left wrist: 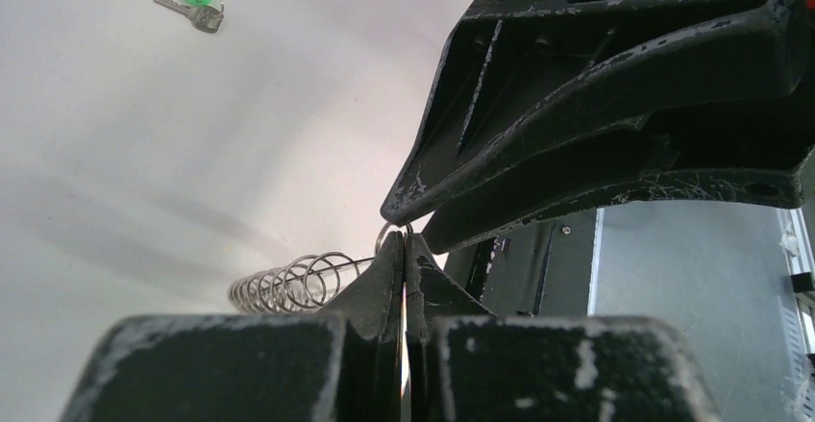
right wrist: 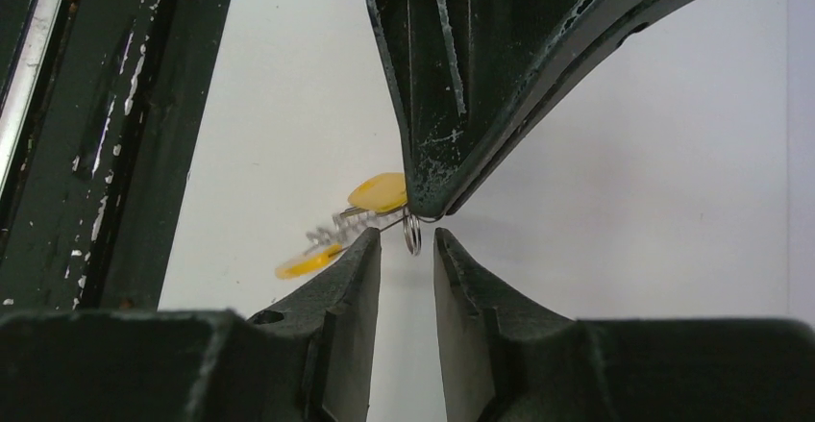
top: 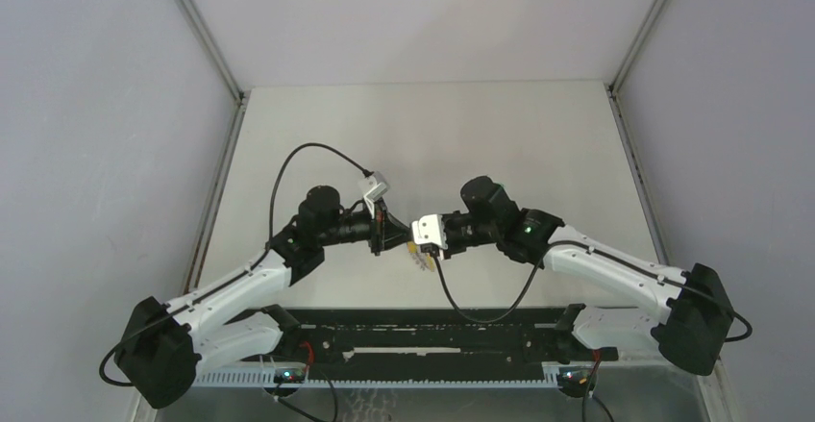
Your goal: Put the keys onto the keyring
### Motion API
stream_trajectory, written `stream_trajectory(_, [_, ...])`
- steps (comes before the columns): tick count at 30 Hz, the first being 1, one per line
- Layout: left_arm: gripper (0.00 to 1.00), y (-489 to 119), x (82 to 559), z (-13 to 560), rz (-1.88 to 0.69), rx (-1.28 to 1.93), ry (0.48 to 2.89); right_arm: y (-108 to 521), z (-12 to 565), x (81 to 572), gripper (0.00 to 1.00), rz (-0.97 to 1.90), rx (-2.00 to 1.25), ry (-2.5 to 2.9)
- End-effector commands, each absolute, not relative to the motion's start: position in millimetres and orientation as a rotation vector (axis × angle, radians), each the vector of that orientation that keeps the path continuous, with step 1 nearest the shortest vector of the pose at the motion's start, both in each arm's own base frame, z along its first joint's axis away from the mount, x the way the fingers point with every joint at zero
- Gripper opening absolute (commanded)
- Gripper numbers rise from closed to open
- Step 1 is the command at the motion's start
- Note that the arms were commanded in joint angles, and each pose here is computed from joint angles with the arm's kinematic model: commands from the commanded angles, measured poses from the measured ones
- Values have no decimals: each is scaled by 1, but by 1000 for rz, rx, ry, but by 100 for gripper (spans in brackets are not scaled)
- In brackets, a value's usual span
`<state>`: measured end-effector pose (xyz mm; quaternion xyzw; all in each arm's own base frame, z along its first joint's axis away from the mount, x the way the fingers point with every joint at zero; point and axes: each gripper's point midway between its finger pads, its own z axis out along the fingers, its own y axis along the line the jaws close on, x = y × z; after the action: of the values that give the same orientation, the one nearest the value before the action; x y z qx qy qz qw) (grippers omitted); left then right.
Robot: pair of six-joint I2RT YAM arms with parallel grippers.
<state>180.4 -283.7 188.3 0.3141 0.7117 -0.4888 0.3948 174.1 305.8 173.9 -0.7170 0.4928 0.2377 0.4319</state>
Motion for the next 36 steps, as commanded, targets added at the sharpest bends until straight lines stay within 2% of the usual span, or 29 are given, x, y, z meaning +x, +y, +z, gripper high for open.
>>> stream_trajectory(1, [0,-290,185,231,-1243,834,1655,324,199,178,27,611,-1756,1122])
stream_trajectory(6, [0,-290,184,232,-1240,833,1652,325,199,180,26,604,-1753,1124])
stream_trajectory(9, [0,-289,184,233,-1236,830,1648,325,195,176,17,624,-1767,1128])
stream_trajectory(12, [0,-289,184,234,-1235,830,1645,324,191,174,0,638,-1781,1140])
stream_trajectory(18, [0,-284,186,229,-1208,790,1667,320,206,178,0,640,-1720,1120])
stream_trajectory(27, [0,-271,193,222,-1172,666,1691,312,263,169,0,645,-1512,925])
stream_trajectory(36, [0,-283,187,235,-1315,632,1627,321,280,155,0,693,-1411,787])
